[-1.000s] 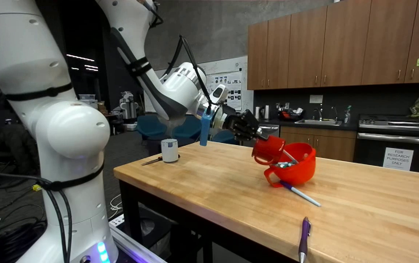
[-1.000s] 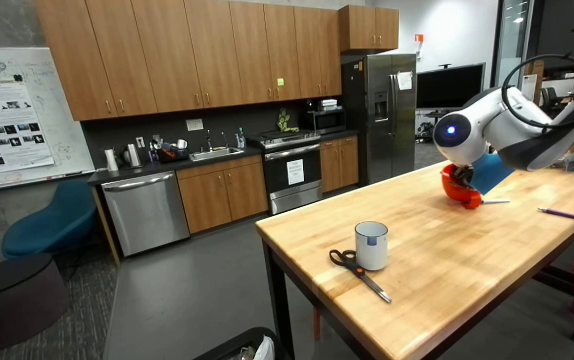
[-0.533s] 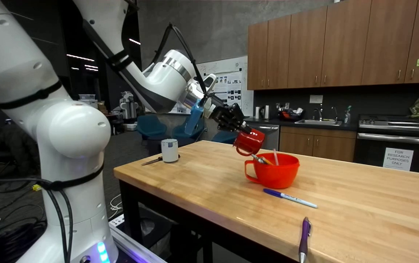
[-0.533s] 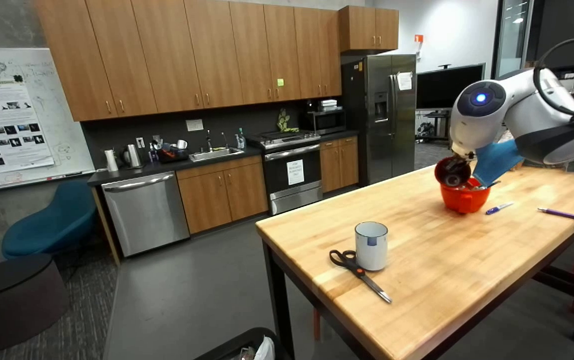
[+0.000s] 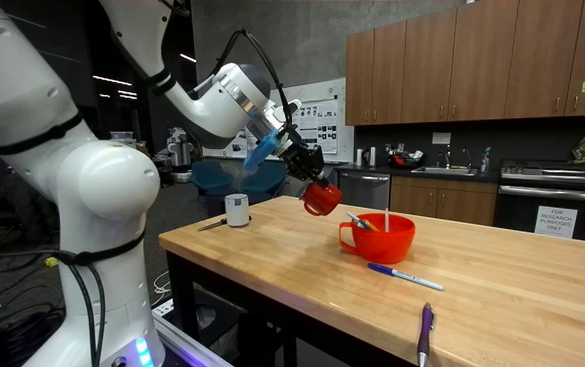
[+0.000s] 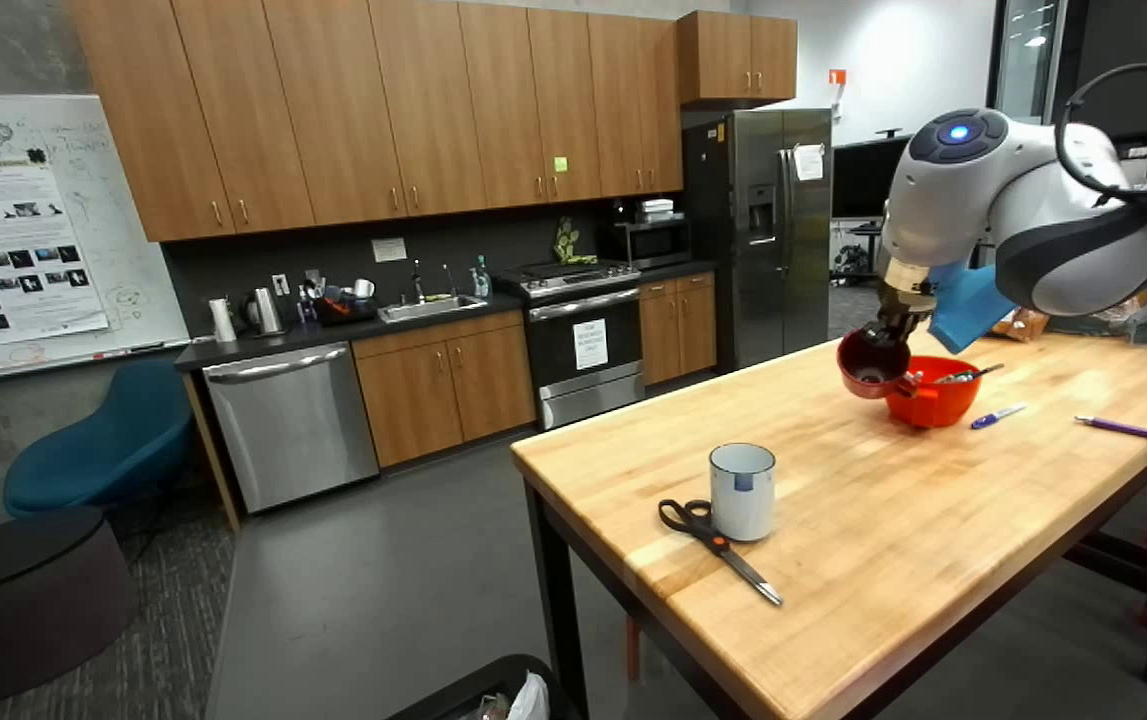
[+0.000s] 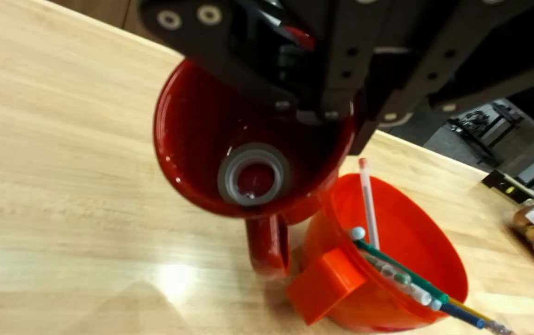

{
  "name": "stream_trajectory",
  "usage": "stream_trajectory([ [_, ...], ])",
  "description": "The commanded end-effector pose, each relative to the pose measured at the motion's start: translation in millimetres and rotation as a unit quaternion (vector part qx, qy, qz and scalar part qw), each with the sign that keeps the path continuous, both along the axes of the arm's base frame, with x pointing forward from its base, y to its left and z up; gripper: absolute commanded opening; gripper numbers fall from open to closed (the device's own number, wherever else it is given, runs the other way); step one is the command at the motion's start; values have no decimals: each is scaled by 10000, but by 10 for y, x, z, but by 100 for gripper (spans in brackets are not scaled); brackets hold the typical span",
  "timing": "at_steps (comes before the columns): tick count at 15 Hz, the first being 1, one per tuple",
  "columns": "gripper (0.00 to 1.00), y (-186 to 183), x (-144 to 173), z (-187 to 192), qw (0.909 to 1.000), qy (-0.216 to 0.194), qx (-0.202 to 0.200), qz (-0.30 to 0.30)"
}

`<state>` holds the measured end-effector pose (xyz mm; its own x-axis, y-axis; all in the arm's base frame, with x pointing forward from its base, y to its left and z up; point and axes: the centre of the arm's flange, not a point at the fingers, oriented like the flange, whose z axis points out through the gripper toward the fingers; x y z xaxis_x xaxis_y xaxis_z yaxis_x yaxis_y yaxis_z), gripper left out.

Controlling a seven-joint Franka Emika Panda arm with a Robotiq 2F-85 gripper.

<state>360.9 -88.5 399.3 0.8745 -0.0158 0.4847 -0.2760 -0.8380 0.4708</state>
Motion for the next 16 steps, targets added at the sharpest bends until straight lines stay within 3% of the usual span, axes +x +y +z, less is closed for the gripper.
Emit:
stream_trajectory([
  [1, 2, 267, -209, 16, 9956, 839, 227, 350],
  [4, 2, 470, -244, -157, 9826, 1743, 304, 559],
  [7, 2, 653, -310, -307, 9614, 2625, 390, 726],
  [11, 2, 863, -417, -430, 9225, 3643, 639, 1107],
  [16, 2, 992, -495, -404, 8737, 4424, 1092, 1704],
])
